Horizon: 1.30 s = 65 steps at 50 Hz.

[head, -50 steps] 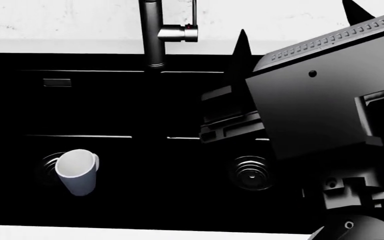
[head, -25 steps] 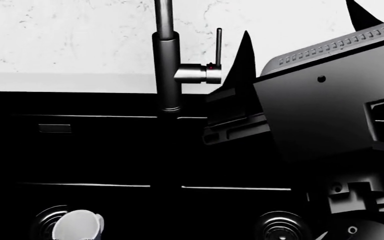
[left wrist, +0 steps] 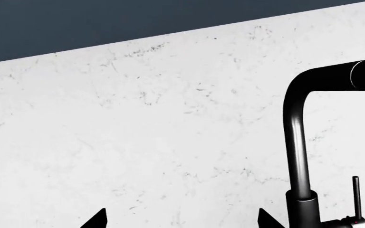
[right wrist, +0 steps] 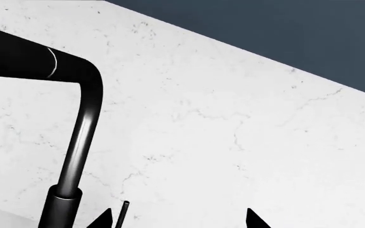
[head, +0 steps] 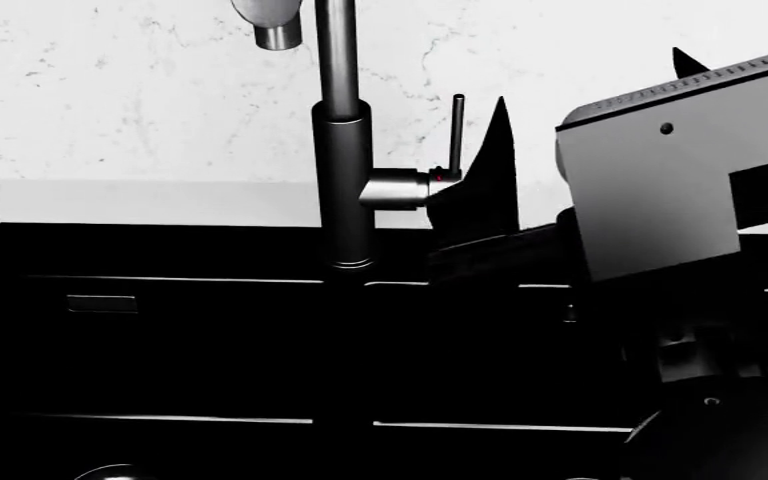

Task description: Turn on the sink faucet.

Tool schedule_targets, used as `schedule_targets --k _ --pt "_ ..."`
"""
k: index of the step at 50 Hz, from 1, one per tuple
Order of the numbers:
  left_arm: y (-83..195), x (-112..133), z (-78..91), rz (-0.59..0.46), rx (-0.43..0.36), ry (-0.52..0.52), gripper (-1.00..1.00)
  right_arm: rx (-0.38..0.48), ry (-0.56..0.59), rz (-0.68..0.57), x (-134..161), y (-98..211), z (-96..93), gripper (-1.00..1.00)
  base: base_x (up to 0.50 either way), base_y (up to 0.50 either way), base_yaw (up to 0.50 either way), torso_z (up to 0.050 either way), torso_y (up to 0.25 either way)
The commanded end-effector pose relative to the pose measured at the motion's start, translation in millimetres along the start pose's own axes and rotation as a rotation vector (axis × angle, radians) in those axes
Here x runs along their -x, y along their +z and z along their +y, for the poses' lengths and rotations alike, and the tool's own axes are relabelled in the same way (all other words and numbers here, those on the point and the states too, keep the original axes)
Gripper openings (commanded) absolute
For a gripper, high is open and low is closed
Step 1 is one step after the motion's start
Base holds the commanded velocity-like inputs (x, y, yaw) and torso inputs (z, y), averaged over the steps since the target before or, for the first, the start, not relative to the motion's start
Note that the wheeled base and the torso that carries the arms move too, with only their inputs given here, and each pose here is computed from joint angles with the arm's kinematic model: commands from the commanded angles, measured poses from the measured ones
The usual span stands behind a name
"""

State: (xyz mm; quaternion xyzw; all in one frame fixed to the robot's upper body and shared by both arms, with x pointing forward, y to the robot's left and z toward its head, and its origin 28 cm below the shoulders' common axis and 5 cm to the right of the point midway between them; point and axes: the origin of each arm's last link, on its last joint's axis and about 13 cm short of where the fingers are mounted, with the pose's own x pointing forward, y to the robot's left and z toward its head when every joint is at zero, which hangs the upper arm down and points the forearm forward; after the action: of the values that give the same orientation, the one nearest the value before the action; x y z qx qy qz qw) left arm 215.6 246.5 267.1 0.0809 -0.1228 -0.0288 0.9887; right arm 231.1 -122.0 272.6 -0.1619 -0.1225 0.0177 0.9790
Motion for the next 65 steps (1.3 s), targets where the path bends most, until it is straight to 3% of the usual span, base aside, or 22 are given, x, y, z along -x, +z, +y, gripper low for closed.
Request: schedule_targets --k 1,19,40,42,65 --pt "-6.1 -2.6 0.2 0.029 0.008 0.003 1.00 -0.063 0.059 0.072 -33.8 -18.0 4.2 1.00 0.00 0.00 0.00 0.000 0.000" --pt "-13.5 -3.5 2.6 0.047 0.004 0.007 1.00 -0.043 0.142 0.055 -59.3 -5.5 22.0 1.00 0.00 0.00 0.00 0.000 0.000" --pt "-16.6 -5.4 2.7 0.049 0.000 -0.007 1.00 -0.043 0.128 0.174 -108.8 -21.4 18.7 1.00 0.00 0.00 0.00 0.000 0.000" --pt "-16.2 -5.5 3.2 0.039 -0.063 0.003 1.00 -0.038 0.127 0.175 -112.7 -19.7 18.8 1.00 0.00 0.00 0.00 0.000 0.000" --pt "-8.2 -2.1 2.8 0.004 -0.026 -0.004 1.00 -0.019 0.124 0.179 -133.8 -9.3 15.0 1.00 0.00 0.00 0.00 0.024 -0.160"
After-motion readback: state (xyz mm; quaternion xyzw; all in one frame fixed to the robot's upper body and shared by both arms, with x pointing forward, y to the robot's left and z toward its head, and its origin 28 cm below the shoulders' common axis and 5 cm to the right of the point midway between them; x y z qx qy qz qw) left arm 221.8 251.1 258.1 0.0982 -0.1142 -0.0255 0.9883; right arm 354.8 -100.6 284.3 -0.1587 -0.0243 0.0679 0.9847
